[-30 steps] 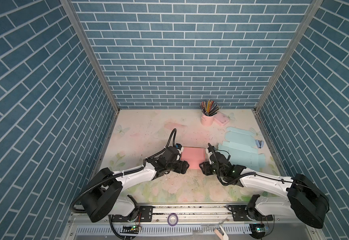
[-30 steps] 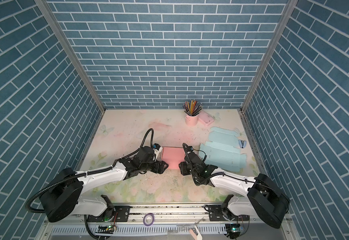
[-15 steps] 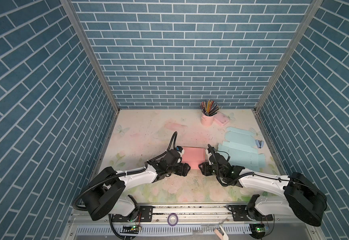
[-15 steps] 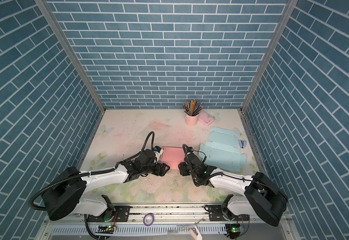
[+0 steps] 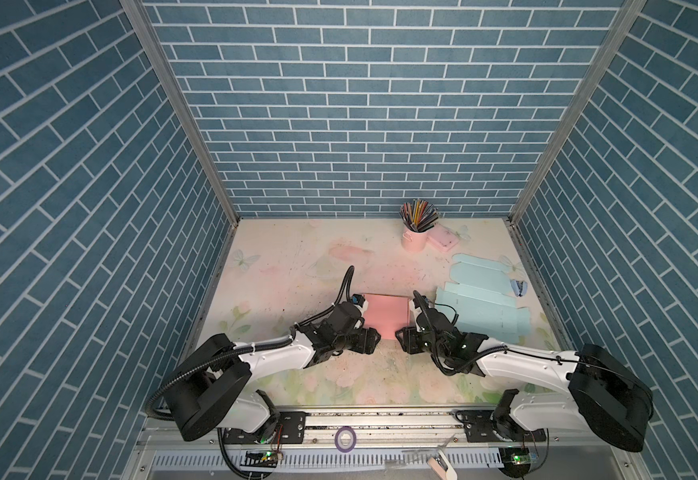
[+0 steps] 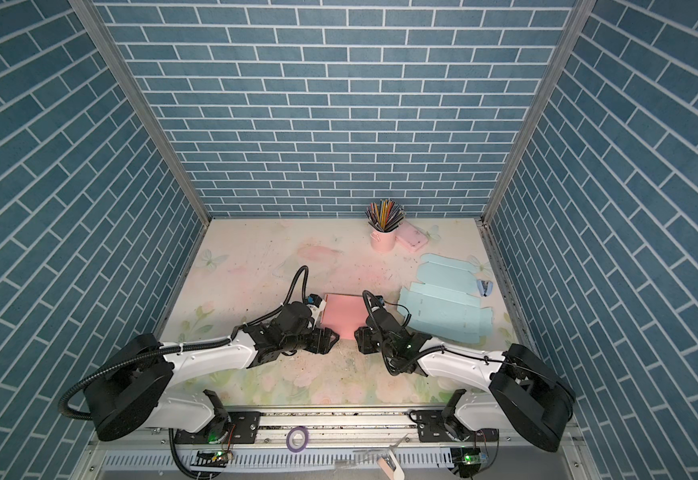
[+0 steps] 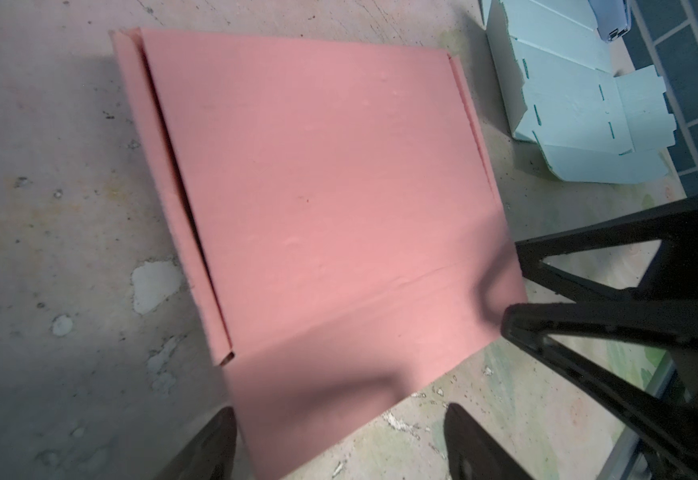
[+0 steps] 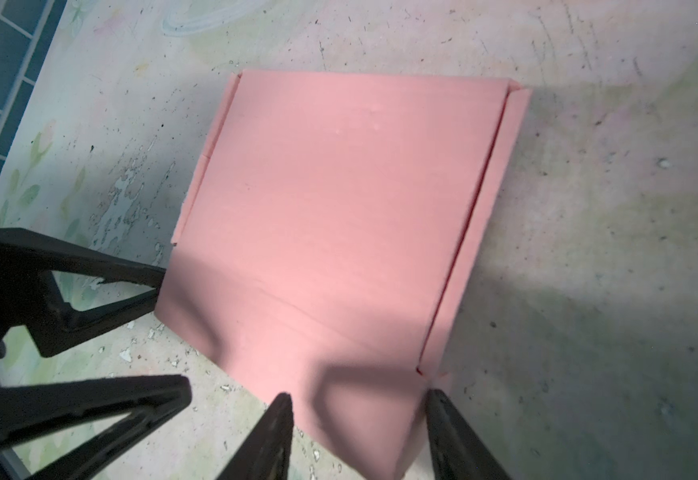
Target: Fold the paper box
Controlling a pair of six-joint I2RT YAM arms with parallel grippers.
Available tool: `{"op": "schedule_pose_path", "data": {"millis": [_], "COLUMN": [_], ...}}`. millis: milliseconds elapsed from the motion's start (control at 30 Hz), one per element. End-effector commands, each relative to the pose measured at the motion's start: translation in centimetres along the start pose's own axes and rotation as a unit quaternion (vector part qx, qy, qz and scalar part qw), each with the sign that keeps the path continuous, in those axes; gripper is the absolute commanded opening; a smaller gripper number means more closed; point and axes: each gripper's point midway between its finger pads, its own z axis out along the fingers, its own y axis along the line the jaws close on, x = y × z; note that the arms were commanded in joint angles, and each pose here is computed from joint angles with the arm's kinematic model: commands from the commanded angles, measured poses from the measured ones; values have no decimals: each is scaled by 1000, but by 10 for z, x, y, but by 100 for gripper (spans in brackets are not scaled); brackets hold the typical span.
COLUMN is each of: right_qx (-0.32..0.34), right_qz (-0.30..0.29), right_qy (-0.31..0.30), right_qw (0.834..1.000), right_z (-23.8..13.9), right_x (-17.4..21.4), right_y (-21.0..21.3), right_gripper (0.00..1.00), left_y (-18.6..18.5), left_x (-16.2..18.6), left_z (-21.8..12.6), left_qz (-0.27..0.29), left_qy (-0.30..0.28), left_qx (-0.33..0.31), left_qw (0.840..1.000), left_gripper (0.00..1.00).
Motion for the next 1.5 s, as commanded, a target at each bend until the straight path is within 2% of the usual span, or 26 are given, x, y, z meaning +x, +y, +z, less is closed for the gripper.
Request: {"op": "schedule_pose_path", "data": {"millis": [0,533,1467], "right_qx": [1,9,-27], "right_qz": [18,33,25], "right_qy": [0,5,-6], "right_qw": [1000,999,999], "right_z": [3,3,-10], "right_x": [2,10,-9], "right_y": [1,-7,19], "right_gripper": [53,54,60], "left_y": [0,-3,-19], "left_x": [-2,-5,-13], "left_z": [1,1,-13], "left_qz": [-4,-2,2], "left_qy": [-11,-15,-20], "left_qx": [-2,2,13], "left_qw": [1000,1000,1000], "left_gripper": [78,70,70]}}
